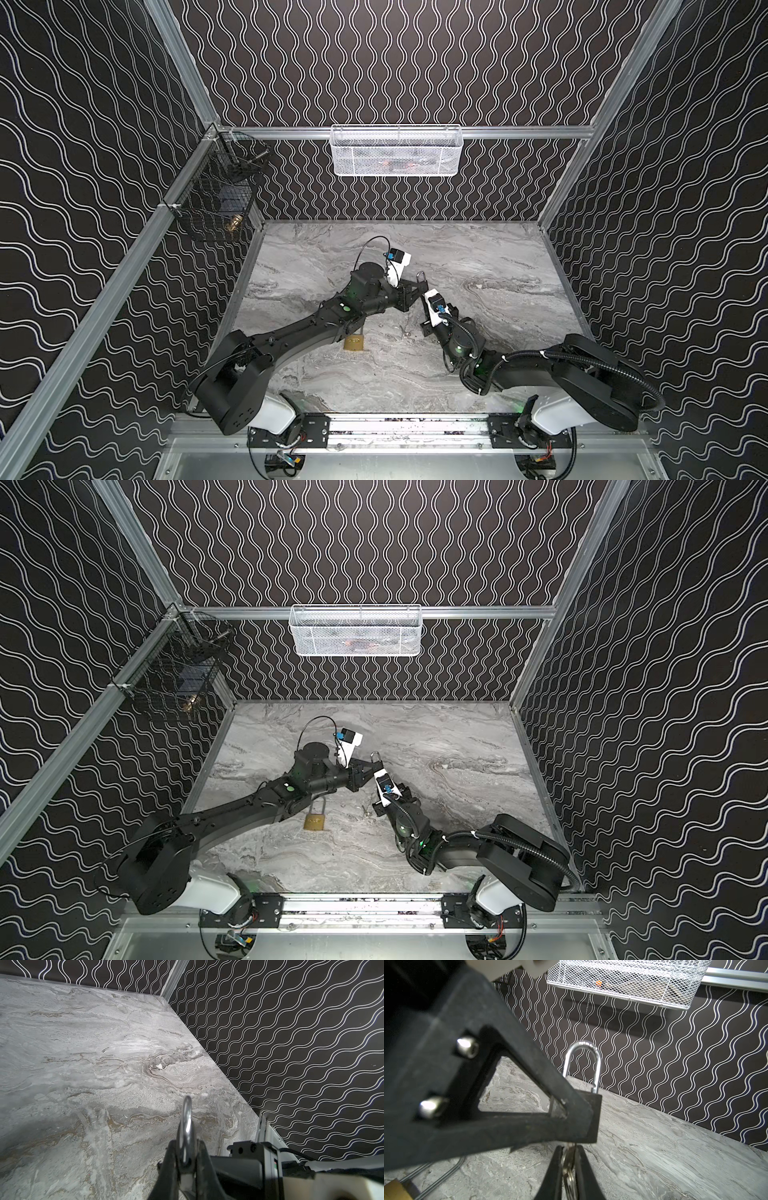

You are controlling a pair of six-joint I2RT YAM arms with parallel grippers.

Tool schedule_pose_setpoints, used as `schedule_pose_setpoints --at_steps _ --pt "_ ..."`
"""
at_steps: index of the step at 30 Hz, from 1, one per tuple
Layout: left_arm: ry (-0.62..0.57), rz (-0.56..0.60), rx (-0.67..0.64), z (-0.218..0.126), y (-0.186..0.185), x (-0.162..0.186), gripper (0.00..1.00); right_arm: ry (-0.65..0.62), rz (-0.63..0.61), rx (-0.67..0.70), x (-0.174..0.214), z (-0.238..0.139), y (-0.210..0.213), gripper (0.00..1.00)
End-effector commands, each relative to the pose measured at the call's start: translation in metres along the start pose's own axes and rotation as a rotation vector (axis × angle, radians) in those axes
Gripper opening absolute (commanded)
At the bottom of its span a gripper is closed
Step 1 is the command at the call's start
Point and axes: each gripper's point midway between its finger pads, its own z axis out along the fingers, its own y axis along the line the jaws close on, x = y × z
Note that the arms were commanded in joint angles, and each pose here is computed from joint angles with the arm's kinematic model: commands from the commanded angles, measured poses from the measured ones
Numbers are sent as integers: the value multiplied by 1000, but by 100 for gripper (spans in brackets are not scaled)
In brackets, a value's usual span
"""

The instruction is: Unlock with the key

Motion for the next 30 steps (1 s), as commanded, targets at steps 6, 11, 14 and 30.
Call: schedule_pose_setpoints --at_steps 6,11,14,30 --pt "-6 19 1 1 0 -2 0 -50 30 35 -12 -3 -8 37" --pt "-16 94 -67 -8 9 -13 0 -69 76 72 -14 -9 -28 49" --pt "-37 136 -93 -14 17 -23 0 -101 233 17 -15 -18 -55 55" --pt "264 547 200 -6 -13 16 0 -193 503 -381 -38 -43 -61 93"
